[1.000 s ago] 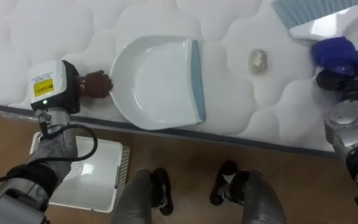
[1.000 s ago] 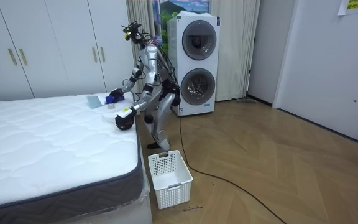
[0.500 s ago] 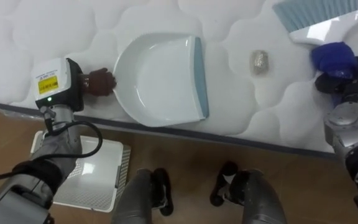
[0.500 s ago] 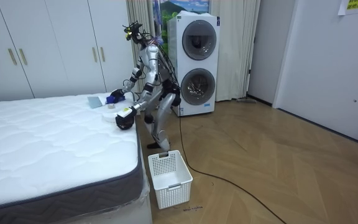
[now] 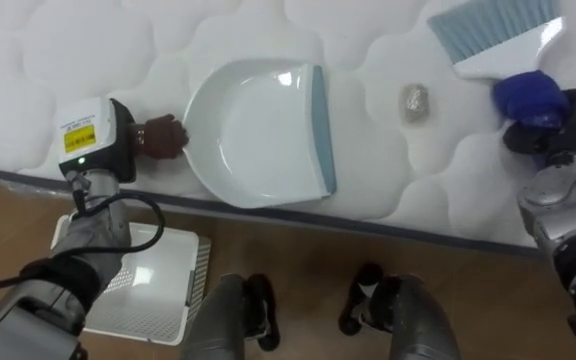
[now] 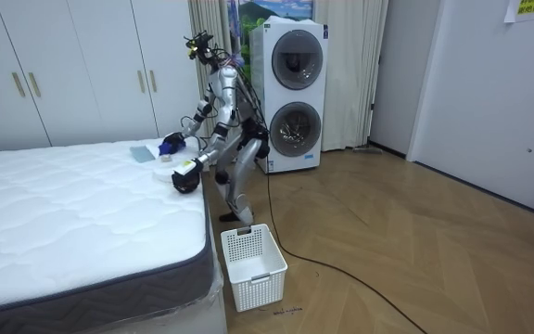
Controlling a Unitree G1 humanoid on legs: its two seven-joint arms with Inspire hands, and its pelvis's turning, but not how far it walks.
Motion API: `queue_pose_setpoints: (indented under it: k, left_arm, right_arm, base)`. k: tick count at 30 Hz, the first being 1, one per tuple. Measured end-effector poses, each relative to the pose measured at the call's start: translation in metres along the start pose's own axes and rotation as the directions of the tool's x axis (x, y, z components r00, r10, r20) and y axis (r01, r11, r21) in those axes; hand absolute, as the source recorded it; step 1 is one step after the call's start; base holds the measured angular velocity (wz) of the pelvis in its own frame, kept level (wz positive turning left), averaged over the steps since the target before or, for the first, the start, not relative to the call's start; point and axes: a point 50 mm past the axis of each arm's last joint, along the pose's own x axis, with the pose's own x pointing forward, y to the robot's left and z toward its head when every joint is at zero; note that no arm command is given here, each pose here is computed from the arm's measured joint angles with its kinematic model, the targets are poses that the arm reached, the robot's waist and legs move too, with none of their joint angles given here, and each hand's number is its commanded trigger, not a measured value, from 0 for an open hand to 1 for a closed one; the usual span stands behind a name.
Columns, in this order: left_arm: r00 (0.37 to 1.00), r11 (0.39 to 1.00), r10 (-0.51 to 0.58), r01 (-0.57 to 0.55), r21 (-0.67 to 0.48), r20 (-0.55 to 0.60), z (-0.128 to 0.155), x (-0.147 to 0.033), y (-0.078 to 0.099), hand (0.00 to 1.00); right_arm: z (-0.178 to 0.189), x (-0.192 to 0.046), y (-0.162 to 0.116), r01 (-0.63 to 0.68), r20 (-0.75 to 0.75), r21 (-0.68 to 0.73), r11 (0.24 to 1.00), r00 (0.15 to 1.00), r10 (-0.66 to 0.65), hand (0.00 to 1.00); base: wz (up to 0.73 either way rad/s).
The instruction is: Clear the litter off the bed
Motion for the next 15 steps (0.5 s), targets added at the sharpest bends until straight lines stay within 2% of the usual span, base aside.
queue_pose_setpoints:
  k: [7, 11, 15]
  left_arm:
    - [1.000, 0.999, 0.016, -0.016, 0.043, 0.010, -0.002, 0.004, 0.006, 1.00]
    - [0.999, 0.992, 0.024, -0.027, 0.119, 0.032, -0.009, 0.008, 0.012, 1.00]
    - [0.998, 0.987, 0.034, -0.041, 0.154, 0.048, -0.013, 0.010, 0.017, 1.00]
  right_arm:
    - [0.002, 0.003, -0.001, -0.031, 0.061, -0.217, 0.976, 0.997, 0.045, 1.00]
    - [0.006, 0.004, 0.001, -0.067, 0.099, -0.363, 0.929, 0.989, 0.110, 1.00]
    - [0.011, 0.010, -0.008, -0.034, 0.164, -0.531, 0.846, 0.976, 0.142, 1.00]
  base:
    - [-0.02]
    - [-0.09]
    - [-0.05]
